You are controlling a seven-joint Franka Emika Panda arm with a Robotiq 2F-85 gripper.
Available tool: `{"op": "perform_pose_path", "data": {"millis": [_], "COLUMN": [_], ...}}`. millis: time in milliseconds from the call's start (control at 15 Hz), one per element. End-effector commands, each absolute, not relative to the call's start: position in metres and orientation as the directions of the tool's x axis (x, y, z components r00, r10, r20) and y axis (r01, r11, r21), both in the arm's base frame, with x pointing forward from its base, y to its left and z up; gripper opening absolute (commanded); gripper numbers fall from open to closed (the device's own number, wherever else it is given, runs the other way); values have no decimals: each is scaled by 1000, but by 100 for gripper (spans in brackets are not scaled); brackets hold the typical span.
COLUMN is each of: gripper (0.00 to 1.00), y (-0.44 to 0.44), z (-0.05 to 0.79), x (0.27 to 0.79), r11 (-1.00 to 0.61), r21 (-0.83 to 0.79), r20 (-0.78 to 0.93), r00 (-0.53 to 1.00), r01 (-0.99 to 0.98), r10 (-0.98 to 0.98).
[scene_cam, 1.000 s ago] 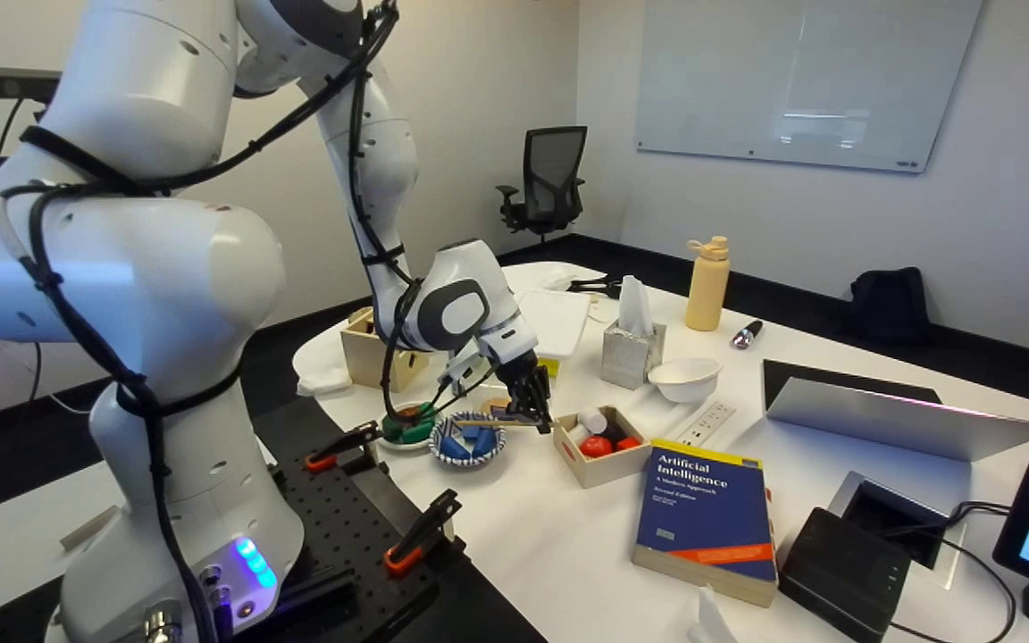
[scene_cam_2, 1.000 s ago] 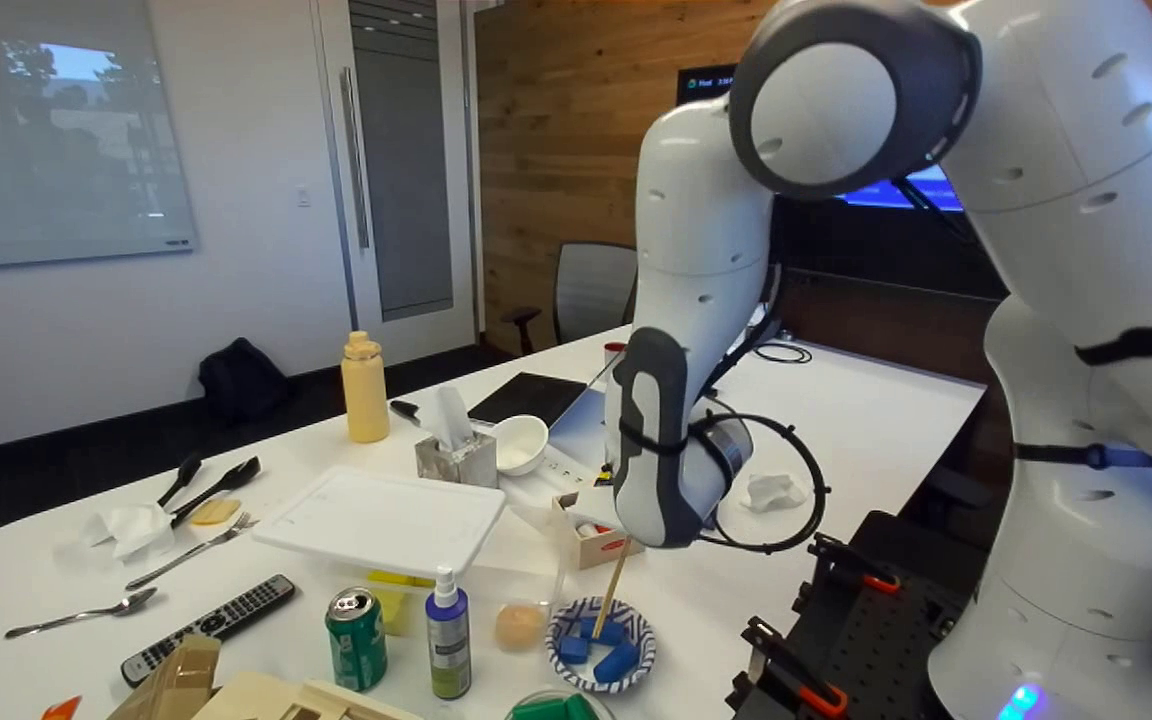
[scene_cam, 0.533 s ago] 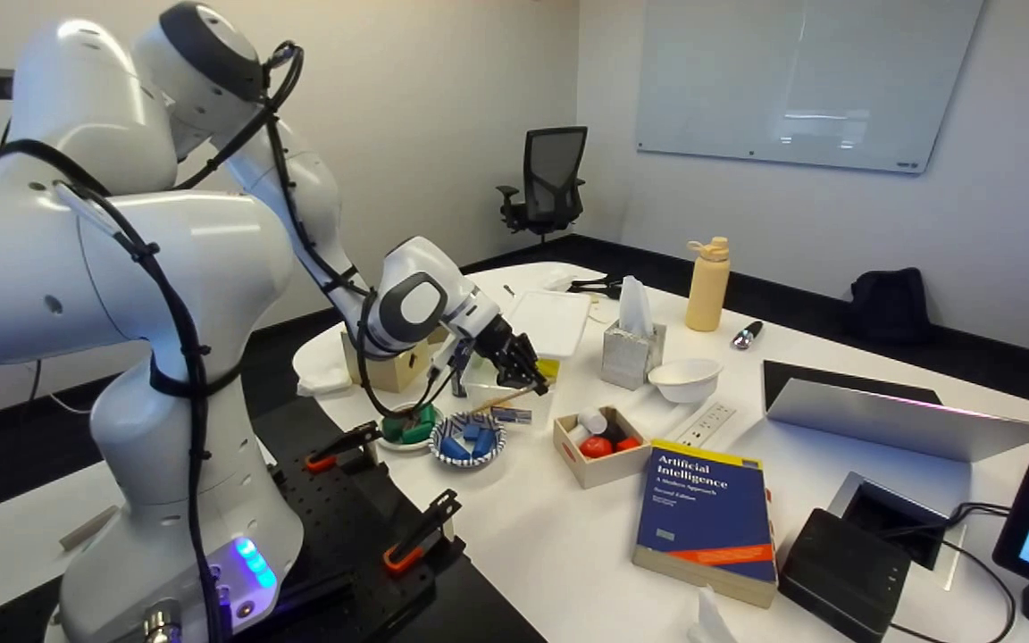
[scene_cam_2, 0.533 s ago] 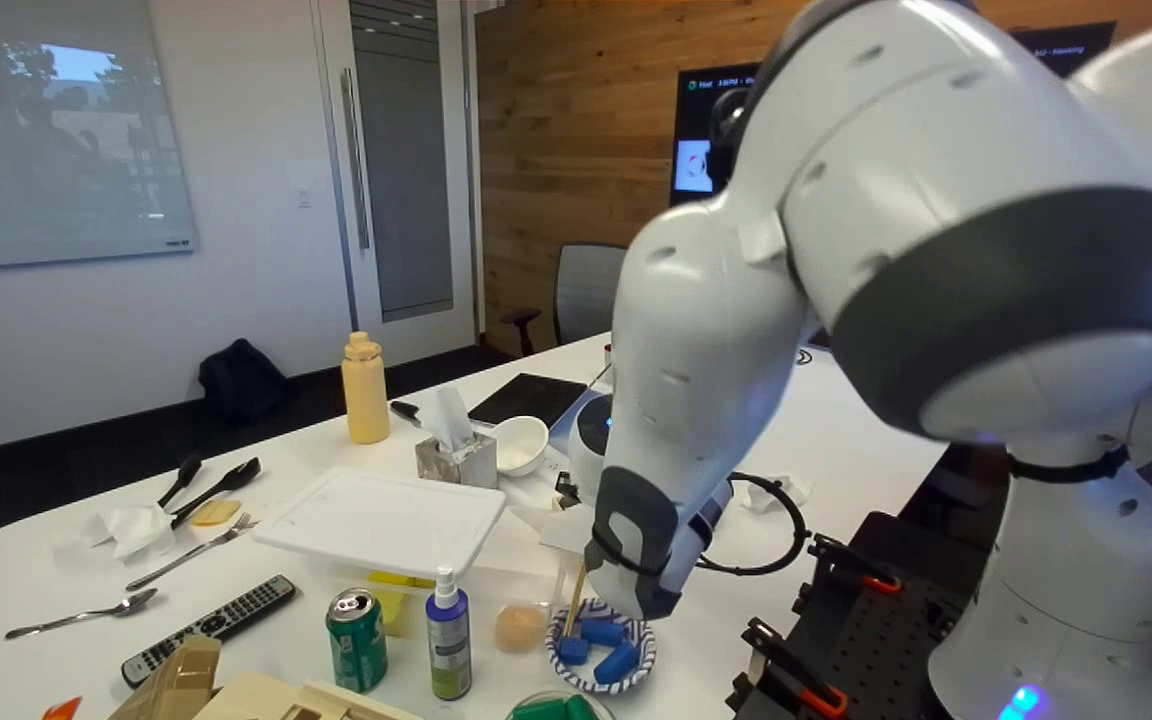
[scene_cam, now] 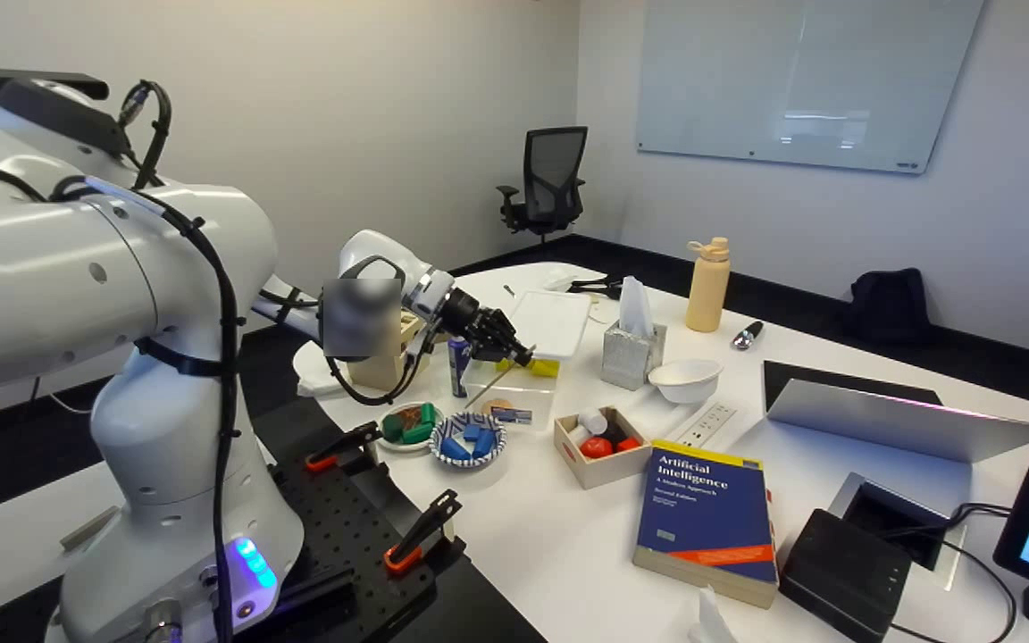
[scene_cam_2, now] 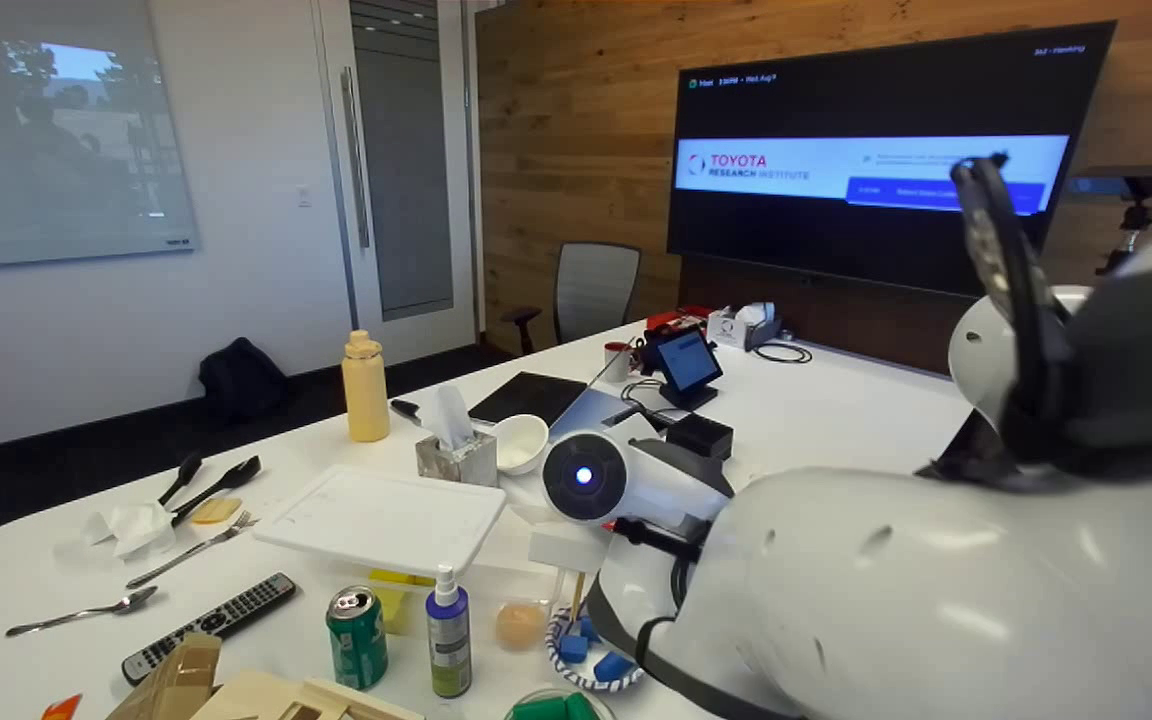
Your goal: Use the chopsticks to stir in the bowl
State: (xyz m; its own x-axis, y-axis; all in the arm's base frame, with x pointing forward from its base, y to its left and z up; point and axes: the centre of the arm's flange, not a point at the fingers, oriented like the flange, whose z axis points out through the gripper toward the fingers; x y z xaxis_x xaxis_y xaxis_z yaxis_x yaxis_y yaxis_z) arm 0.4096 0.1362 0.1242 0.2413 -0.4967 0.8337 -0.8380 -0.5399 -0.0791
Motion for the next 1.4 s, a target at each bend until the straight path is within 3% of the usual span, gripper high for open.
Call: {"op": "perform_pose_path", "data": {"millis": [0, 1333], "gripper": [3, 3], "y": [153, 147], "z": [115, 55], "x": [399, 427], "r11": [-510, -470], "r21": [-11, 180], "r20": [867, 855], "r00": [246, 374], "r01": [-860, -864], "r10": [-434, -359]}}
